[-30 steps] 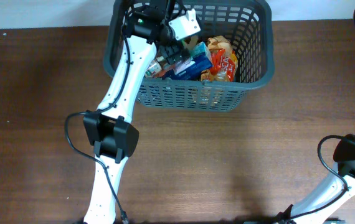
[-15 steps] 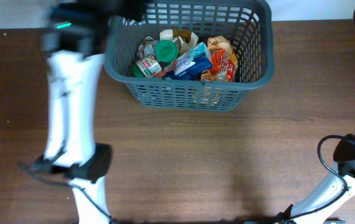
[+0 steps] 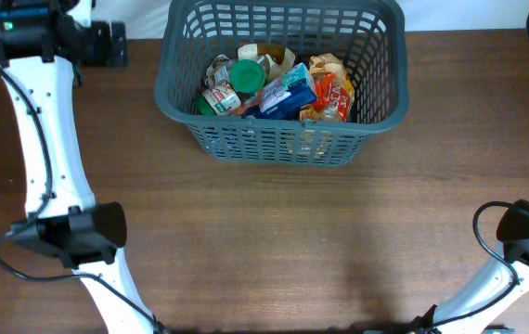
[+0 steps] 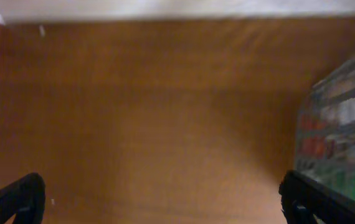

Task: Pack container

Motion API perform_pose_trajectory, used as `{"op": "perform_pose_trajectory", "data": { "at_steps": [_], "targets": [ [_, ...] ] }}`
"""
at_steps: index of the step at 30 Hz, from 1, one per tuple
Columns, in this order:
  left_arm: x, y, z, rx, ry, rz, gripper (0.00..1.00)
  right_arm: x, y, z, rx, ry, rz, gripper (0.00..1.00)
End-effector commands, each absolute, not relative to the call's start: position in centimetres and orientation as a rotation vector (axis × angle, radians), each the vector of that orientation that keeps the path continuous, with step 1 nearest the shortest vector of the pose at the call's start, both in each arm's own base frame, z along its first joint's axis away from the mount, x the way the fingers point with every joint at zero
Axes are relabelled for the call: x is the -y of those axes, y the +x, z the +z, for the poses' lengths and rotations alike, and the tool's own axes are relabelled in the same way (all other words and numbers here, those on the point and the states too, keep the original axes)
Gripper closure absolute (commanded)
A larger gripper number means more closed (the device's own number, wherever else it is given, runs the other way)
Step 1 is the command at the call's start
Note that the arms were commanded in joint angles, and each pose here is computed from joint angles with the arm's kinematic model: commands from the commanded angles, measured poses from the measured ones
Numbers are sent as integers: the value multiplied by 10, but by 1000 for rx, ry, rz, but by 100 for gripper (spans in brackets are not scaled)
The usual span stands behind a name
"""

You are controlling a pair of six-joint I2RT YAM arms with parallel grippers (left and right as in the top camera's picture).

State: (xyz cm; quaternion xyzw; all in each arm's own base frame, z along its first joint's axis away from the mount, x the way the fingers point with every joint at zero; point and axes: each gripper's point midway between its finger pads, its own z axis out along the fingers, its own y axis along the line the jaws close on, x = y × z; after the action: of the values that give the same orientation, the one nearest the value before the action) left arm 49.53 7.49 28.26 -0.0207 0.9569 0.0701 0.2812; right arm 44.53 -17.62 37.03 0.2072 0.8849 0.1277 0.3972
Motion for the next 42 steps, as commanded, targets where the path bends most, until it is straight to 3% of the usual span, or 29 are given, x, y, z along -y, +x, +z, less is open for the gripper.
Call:
{"op": "perform_pose_trajectory", "data": {
  "at_steps": [1,12,20,35,42],
  "targets": [
    [-79,494,268,-2597,-94,174,1,165,452,367,-2254,502,348,1],
    [-78,488,242,-2673,-92,166,1,48,462,395,-2263,205,451,1],
    [-78,488,242,-2673,-92,166,1,-4,426,448,-2163,51,470,1],
    [-78,488,242,-2673,-92,166,1,56,342,593,-1630,175,-76,1],
    [-78,488,242,-2673,-92,166,1,75,291,568,-1470,284,-199,1]
  ]
}}
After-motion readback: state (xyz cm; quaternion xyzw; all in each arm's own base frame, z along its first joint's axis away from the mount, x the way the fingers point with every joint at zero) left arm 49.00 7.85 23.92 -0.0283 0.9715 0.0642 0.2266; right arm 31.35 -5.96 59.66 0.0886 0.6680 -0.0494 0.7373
